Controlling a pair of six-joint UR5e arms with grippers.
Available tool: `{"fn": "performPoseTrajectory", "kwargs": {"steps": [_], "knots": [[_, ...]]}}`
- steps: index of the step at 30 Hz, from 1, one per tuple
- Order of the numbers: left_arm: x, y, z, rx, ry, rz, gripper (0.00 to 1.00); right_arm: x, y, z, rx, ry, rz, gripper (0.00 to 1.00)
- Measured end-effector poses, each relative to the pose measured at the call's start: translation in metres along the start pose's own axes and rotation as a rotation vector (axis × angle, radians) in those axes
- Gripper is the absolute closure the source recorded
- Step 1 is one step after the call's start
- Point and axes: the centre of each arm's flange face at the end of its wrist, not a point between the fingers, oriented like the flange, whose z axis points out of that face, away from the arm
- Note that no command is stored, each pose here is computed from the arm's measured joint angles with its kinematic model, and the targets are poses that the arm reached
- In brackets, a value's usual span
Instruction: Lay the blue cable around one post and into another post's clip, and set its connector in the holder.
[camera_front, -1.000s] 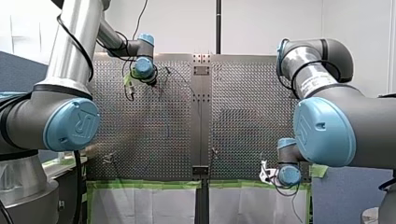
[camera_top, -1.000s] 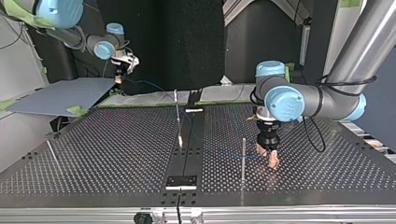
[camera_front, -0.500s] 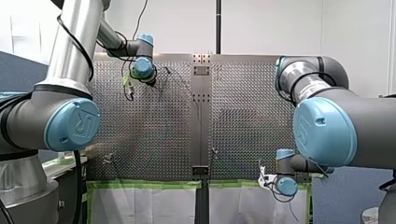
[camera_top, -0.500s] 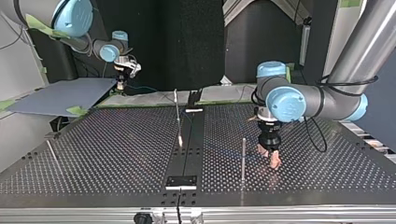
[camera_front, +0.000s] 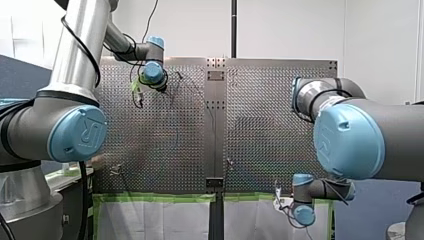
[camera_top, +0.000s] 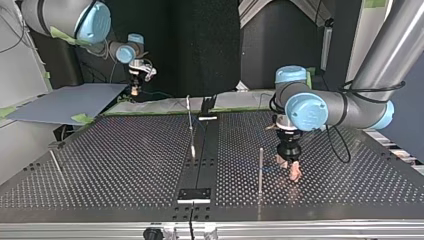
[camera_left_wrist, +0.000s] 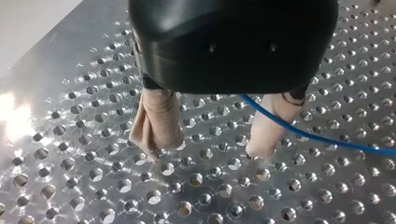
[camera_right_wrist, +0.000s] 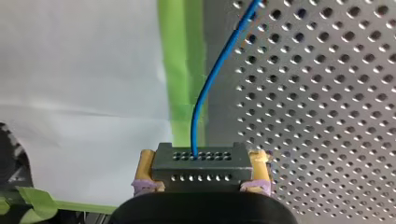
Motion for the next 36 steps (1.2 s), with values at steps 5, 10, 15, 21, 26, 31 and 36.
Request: {"fn": "performPoseTrajectory", "kwargs": {"steps": [5, 10, 15, 21, 26, 31, 36], "knots": [[0.0, 0.0, 0.0, 0.0, -0.001, -0.001, 0.0, -0.028, -0.007, -0.01, 0.013, 0.0, -0.007, 1.0], [0.0, 0.0, 0.0, 0.0, -0.001, -0.002, 0.0, -0.058, -0.011, -0.023, 0.025, 0.0, -0.017, 1.0], [0.0, 0.0, 0.0, 0.0, -0.001, -0.003, 0.0, -0.086, -0.015, -0.036, 0.035, 0.0, -0.021, 1.0], [0.0, 0.001, 0.001, -0.001, -0.003, -0.005, 0.0, -0.121, -0.016, -0.054, 0.035, 0.0, -0.053, 1.0], [-0.001, 0.001, 0.001, -0.002, -0.003, -0.006, 0.0, -0.148, -0.011, -0.072, 0.041, -0.007, -0.1, 1.0], [-0.001, 0.002, 0.001, -0.003, -0.002, -0.006, 0.0, -0.174, -0.008, -0.092, 0.05, -0.016, -0.14, 1.0], [-0.001, 0.002, 0.001, -0.004, -0.001, -0.006, 0.0, -0.204, -0.011, -0.128, 0.07, -0.047, -0.156, 1.0]]}}
